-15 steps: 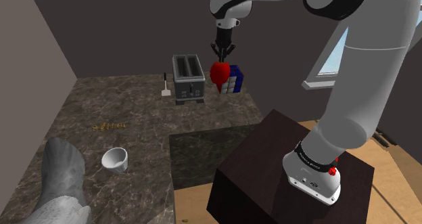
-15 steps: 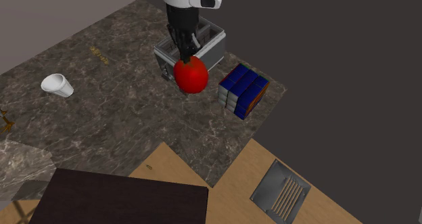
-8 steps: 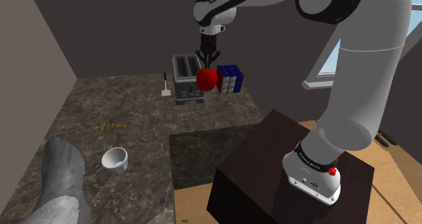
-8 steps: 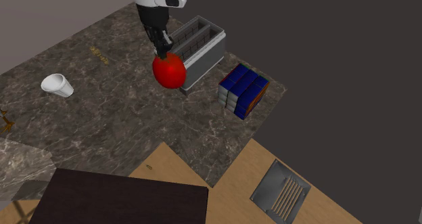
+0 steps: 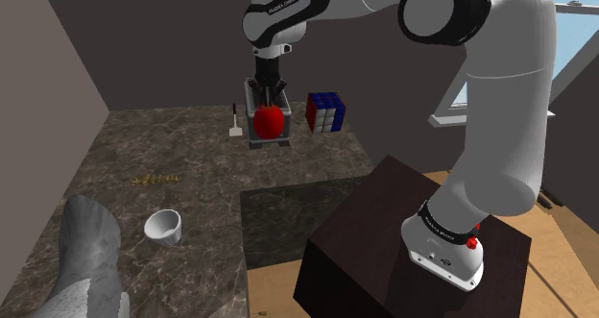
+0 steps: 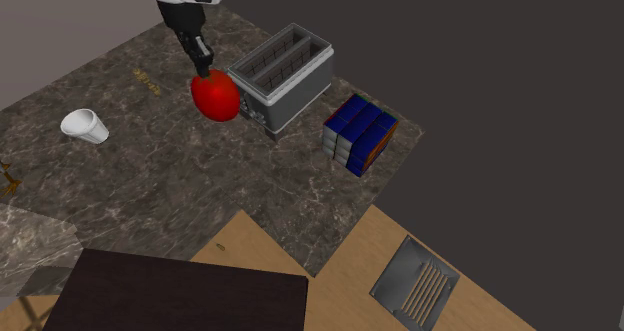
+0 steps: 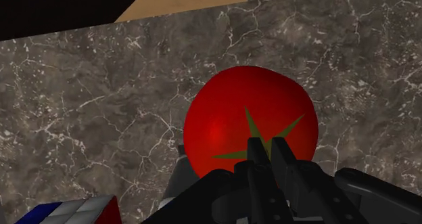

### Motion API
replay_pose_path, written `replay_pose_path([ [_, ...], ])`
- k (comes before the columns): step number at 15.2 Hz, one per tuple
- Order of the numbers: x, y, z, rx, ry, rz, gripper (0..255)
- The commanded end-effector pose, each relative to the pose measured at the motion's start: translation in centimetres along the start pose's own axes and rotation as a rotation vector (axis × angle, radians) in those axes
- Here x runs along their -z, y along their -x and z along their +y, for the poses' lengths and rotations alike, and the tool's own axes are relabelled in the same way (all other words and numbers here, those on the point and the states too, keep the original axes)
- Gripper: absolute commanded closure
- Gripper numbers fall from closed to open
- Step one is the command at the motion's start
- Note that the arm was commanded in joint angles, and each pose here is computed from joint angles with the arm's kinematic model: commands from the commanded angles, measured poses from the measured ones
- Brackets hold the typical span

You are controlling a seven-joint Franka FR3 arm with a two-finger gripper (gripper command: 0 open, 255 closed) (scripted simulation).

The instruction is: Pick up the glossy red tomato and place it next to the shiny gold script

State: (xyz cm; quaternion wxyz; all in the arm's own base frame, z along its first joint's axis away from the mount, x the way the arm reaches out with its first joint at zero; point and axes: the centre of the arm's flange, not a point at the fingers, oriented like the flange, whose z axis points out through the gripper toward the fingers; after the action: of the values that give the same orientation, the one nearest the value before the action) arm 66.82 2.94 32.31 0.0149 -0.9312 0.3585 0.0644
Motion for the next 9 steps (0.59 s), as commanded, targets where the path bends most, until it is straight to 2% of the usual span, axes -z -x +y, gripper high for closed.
replay_pose_path([
  [1,-0.5,1.1,-2.3,-0.001,0.000,0.000,255],
  [9,-2.7,5.2,-11.7,-0.001,0.000,0.000,255],
])
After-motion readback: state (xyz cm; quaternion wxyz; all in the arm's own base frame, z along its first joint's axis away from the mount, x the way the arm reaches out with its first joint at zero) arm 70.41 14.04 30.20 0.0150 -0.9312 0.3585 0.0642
